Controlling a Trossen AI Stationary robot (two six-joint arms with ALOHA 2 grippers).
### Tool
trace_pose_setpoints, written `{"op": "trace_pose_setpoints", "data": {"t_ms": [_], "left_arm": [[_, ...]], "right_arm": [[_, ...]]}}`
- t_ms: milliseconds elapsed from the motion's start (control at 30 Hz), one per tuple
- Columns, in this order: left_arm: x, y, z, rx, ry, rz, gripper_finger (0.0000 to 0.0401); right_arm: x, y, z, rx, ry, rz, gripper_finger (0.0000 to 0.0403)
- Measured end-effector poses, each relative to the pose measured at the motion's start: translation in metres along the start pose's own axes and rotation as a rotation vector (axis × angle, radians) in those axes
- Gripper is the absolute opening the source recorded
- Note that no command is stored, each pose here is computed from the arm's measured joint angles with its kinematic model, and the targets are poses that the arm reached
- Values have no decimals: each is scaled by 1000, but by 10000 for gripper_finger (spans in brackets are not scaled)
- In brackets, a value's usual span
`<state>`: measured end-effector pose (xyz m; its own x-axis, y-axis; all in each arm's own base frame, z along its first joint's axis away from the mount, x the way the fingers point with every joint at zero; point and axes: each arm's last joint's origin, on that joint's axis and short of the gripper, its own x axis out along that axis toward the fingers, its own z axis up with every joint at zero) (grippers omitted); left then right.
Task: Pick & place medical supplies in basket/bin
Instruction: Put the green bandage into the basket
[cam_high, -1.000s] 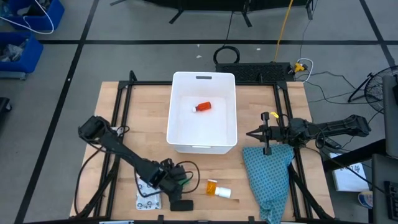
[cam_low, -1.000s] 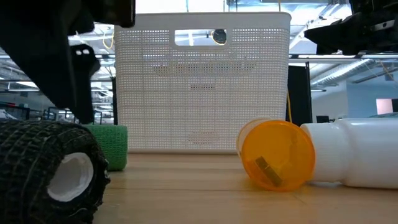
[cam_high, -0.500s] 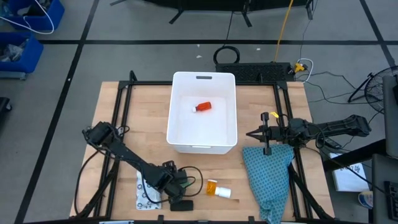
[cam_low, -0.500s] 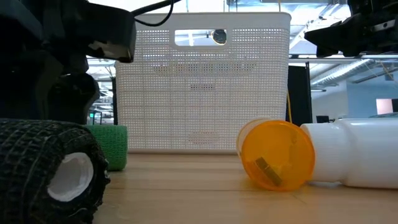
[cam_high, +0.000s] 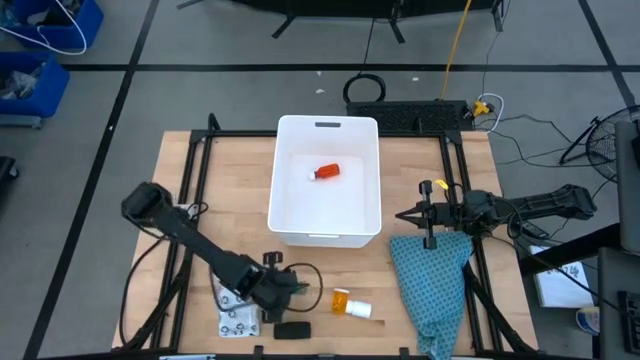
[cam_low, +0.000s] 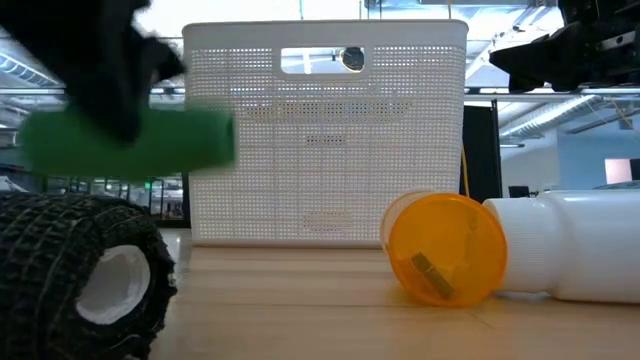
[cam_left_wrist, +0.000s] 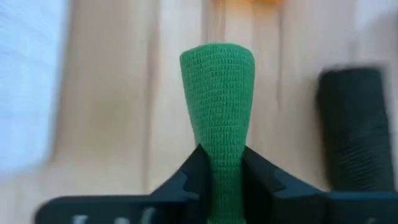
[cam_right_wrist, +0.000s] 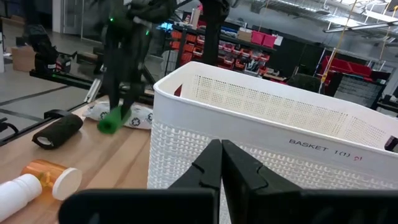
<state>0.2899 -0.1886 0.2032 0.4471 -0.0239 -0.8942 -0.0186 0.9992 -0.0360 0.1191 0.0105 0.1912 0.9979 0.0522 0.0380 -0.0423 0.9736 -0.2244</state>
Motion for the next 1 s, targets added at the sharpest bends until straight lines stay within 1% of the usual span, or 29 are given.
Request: {"op": "trace_pose_setpoints", "data": {"t_ms": [133, 233, 367, 467, 533, 633, 733, 833, 900, 933, 1000], "left_arm": [[-36, 2, 4, 51, -117, -12, 47], [-70, 1, 0, 144, -230, 5, 47], [-124, 3, -11, 264, -422, 85, 62], [-159, 16, -26, 298, -564, 159, 62], [-172, 30, -39, 295, -637, 199, 55], [-175, 56, -59, 257, -748, 220, 50], [-169, 81, -76, 240, -879, 222, 50], [-161, 100, -96, 288, -1037, 182, 54], [-157, 114, -110, 295, -1156, 172, 54], [-154, 121, -116, 275, -1202, 184, 53], [-147, 135, -129, 211, -1244, 230, 51]], "right_arm": [[0, 0, 0, 0, 0, 0, 0], [0, 0, 0, 0, 0, 0, 0], [0, 0, 0, 0, 0, 0, 0], [0, 0, 0, 0, 0, 0, 0], [0, 0, 0, 0, 0, 0, 0], [0, 0, 0, -2, 0, 0, 0], [0, 0, 0, -19, 0, 1, 0], [0, 0, 1, -36, -5, -1, 0], [0, 0, 2, -53, -19, -4, 0], [0, -1, 3, -61, -26, -6, 0], [0, -1, 3, -76, -34, -9, 0]]}}
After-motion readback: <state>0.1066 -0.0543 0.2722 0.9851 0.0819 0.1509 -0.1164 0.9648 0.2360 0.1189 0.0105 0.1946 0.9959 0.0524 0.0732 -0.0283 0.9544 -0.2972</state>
